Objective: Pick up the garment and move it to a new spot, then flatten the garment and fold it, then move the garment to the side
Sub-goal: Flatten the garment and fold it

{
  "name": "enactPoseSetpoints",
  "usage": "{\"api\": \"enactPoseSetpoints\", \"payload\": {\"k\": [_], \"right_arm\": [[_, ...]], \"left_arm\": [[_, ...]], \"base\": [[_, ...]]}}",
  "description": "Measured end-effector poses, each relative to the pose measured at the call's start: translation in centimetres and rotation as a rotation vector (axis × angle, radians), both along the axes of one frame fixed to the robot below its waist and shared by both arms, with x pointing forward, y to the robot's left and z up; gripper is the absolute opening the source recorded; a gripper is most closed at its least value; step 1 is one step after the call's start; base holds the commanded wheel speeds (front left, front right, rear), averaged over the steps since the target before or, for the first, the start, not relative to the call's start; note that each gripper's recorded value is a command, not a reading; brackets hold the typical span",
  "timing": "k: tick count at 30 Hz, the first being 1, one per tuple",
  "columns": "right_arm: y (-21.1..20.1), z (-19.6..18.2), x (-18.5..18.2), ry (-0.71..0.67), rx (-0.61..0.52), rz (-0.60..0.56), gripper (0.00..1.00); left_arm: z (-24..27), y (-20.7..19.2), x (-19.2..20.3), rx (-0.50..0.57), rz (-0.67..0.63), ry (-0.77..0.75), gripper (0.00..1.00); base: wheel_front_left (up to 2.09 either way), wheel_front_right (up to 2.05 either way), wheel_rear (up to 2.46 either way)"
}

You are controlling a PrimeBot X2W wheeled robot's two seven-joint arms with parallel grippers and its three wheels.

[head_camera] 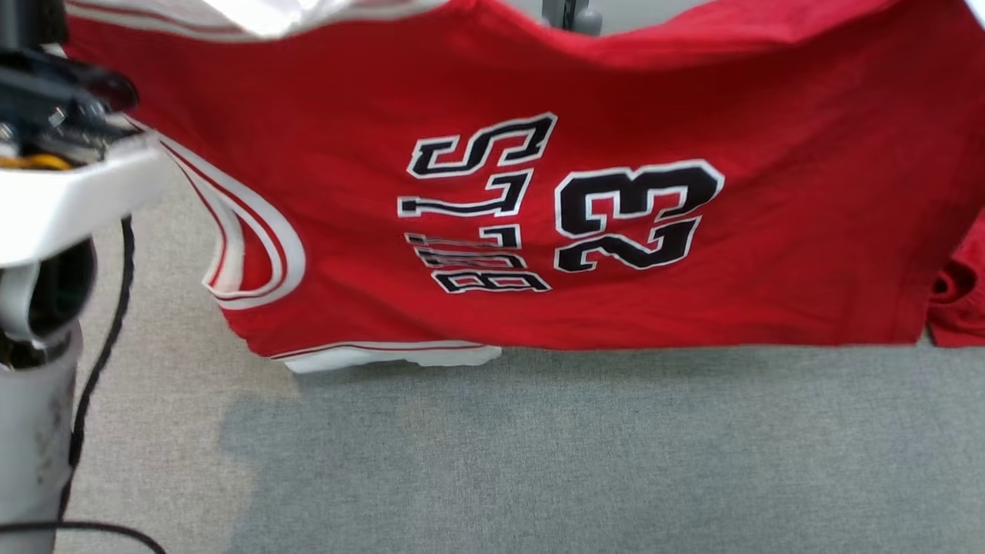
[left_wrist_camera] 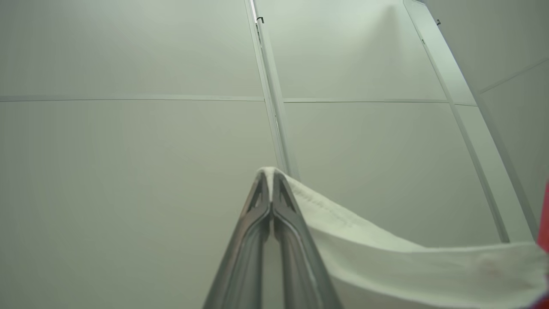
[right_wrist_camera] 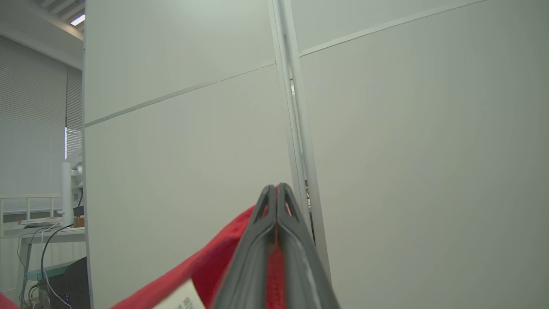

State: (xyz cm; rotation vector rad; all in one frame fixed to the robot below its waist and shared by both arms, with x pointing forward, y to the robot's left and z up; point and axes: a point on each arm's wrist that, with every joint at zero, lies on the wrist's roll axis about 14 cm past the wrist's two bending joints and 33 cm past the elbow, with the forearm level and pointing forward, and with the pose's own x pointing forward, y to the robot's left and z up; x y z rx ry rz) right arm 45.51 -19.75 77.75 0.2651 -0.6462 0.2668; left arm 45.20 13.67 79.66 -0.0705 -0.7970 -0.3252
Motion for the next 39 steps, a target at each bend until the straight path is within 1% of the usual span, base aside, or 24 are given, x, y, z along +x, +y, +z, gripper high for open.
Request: {"api": "enactPoseSetpoints", "payload": {"k": [4, 7, 14, 19, 23, 25, 27, 28, 29, 30, 31, 35, 37, 39], "right_arm": [[0.4, -0.1, 2.4, 0.021, -0.003, 0.018, 0.0], [0.9, 0.6, 4.7, 0.014, -0.006, 0.029, 0.0], [2.3, 3.0, 10.9, -0.026, -0.012, 0.044, 0.0], [3.7, 3.2, 15.3, -0.03, -0.004, 0.045, 0.0], [4.7, 3.5, 17.3, -0.043, 0.027, 0.046, 0.0], [5.6, 3.3, 18.1, -0.033, 0.022, 0.051, 0.0], [6.5, 1.2, 19.4, 0.036, 0.005, 0.054, 0.0], [6.5, 1.2, 19.4, 0.036, 0.005, 0.054, 0.0], [7.1, -0.2, 20.1, 0.075, -0.006, 0.056, 0.0], [8.3, -3.4, 21.1, 0.163, -0.042, 0.063, 0.0], [8.3, -3.4, 21.1, 0.163, -0.042, 0.063, 0.0], [9.3, -9.4, 22.1, 0.306, -0.057, 0.07, 0.0], [9.4, -12.8, 22.3, 0.387, -0.069, 0.067, 0.0], [9.5, -15.4, 22.5, 0.444, -0.084, 0.067, 0.0]], "left_arm": [[0.5, -0.4, 2.1, -0.006, -0.024, -0.01, 0.0], [1.0, -0.8, 4.2, 0.005, -0.038, -0.023, 0.0], [1.8, -2.1, 10.8, 0.044, -0.056, -0.029, 0.0], [1.5, -1.9, 15.5, 0.039, -0.035, -0.003, 0.0], [1.0, -1.9, 17.9, 0.036, -0.021, 0.039, 0.0], [0.7, -1.7, 18.8, 0.022, -0.017, 0.07, 0.0], [-1.1, -1.5, 20.2, -0.013, -0.021, 0.149, 0.0], [-1.1, -1.5, 20.2, -0.013, -0.021, 0.149, 0.0], [-2.6, -1.5, 21.0, -0.02, -0.02, 0.202, 0.0], [-5.8, -1.5, 22.1, -0.029, -0.017, 0.302, 0.0], [-5.8, -1.5, 22.1, -0.029, -0.017, 0.302, 0.0], [-13.3, -0.8, 23.4, -0.05, 0.008, 0.512, 0.0], [-17.2, -0.4, 23.4, -0.1, 0.009, 0.616, 0.0], [-20.7, -0.5, 23.2, -0.14, 0.002, 0.7, 0.0]], "base": [[0.0, 0.0, 0.0], [0.0, 0.0, 0.0], [0.0, 0.0, 0.0], [0.0, 0.0, 0.0], [0.0, 0.0, 0.0], [0.0, 0.0, 0.0], [0.0, 0.0, 0.0], [0.0, 0.0, 0.0], [0.0, 0.0, 0.0], [0.0, 0.0, 0.0], [0.0, 0.0, 0.0], [0.0, 0.0, 0.0], [0.0, 0.0, 0.0], [0.0, 0.0, 0.0]]}}
